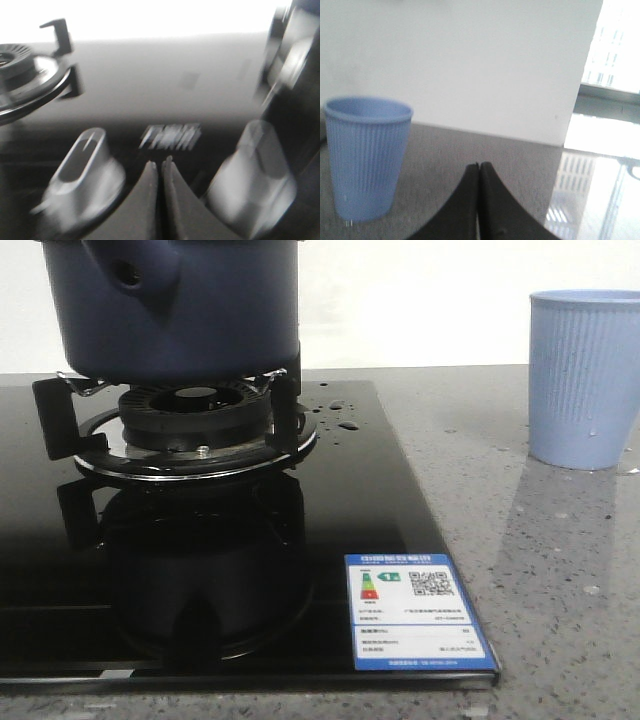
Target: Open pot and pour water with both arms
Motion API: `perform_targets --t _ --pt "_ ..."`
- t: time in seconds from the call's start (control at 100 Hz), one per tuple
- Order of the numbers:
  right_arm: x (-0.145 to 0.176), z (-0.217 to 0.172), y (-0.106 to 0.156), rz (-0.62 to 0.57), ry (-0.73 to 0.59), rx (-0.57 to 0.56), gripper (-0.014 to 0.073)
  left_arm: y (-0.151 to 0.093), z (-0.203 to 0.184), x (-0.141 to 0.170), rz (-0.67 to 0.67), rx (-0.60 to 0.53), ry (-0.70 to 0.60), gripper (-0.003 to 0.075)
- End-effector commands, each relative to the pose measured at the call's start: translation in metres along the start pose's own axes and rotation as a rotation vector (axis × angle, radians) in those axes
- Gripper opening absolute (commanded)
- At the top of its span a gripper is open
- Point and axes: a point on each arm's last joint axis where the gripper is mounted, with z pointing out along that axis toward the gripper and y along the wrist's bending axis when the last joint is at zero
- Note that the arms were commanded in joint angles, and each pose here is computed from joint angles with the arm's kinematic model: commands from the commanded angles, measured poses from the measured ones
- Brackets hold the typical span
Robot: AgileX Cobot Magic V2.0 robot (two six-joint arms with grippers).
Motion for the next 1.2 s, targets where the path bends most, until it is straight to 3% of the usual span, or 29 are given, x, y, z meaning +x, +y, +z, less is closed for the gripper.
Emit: perform_targets --t 0.0,0.12,0.2,0.31,0.38,0.49,0.71,0.77,0.94,1.06,1.19 --pt "-0.015 -0.003 -0.005 0.086 -0.184 0.052 -0.0067 0.002 0.000 -0.006 -0.313 0.020 -0.182 -0.0020" --pt "-0.011 -0.003 -0.008 0.302 -0.152 0.076 -0.0067 0.008 -0.003 -0.014 -0.677 0.020 -0.290 -0.0020" --pt "-0.008 -0.003 -0.010 0.447 -0.120 0.088 -0.0067 0.010 -0.003 -0.014 -0.893 0.028 -0.296 -0.0020" --pt "-0.013 -0.003 -0.010 0.478 -0.121 0.083 -0.0066 0.006 -0.003 -0.014 -0.943 0.060 -0.261 -0.0020" --pt "-0.023 -0.003 -0.010 0.505 -0.115 0.061 -0.0066 0.000 -0.005 -0.020 -0.906 0.113 -0.219 -0.0020" --pt "-0.041 0.000 -0.007 0.511 -0.016 -0.002 -0.0067 -0.014 -0.012 -0.040 -0.724 0.195 -0.157 -0.0020" --pt "-0.062 0.024 0.004 0.457 0.428 -0.142 -0.0067 -0.036 -0.011 -0.087 -0.415 0.299 0.016 -0.0019" --pt "-0.071 0.031 0.007 0.466 0.494 -0.194 -0.0067 -0.042 -0.003 -0.100 -0.320 0.336 0.099 -0.0018" --pt "-0.087 0.043 0.026 0.558 0.769 -0.396 -0.0067 -0.065 0.011 -0.132 -0.165 0.567 0.195 -0.0018" --pt "-0.106 0.049 0.034 0.547 0.758 -0.547 -0.0074 -0.083 0.015 -0.150 -0.123 0.777 0.185 -0.0018" --pt "-0.138 0.050 0.038 0.397 0.528 -0.718 -0.0074 -0.099 0.015 -0.170 -0.026 0.988 0.077 -0.0018"
